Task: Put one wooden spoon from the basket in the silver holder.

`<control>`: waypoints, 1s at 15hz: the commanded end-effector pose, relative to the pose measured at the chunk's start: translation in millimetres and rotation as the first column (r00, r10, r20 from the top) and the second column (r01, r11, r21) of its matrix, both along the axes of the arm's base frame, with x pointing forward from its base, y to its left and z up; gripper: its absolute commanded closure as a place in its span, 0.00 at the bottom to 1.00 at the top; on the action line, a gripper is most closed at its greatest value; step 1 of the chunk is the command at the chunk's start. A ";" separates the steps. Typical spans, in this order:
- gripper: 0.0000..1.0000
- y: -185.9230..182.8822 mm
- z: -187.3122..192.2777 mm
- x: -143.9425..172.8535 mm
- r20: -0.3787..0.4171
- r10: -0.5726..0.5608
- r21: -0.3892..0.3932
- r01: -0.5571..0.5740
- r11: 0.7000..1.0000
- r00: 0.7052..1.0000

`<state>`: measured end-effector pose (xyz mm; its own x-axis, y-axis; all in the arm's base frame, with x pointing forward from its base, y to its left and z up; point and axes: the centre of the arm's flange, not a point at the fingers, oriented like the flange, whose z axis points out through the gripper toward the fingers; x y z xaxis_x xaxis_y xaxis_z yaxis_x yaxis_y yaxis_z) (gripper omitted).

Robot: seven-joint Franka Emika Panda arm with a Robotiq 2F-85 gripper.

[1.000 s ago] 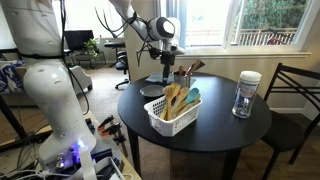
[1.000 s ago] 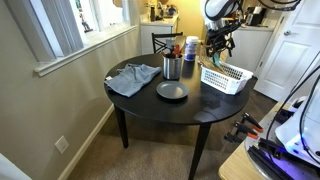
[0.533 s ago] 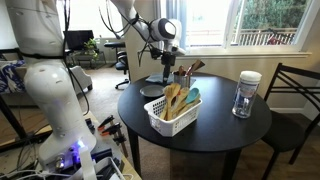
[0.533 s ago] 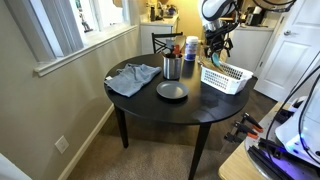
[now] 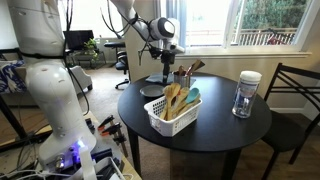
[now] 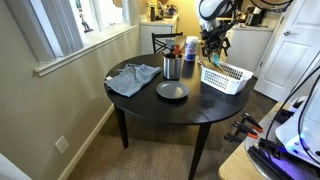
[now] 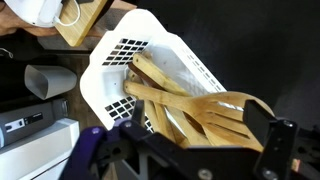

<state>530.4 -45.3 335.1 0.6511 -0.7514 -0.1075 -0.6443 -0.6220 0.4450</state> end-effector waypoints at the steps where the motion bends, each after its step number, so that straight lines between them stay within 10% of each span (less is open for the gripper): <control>1: 0.00 23.3 1.9 18.3 -0.006 0.008 -0.078 -0.009 0.997 1.000; 15: 0.00 17.2 -53.6 68.4 -0.132 -0.032 -0.170 0.009 0.985 0.991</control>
<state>589.5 -25.4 286.7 0.6313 -0.7733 -0.0590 -0.5974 -0.5334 0.5989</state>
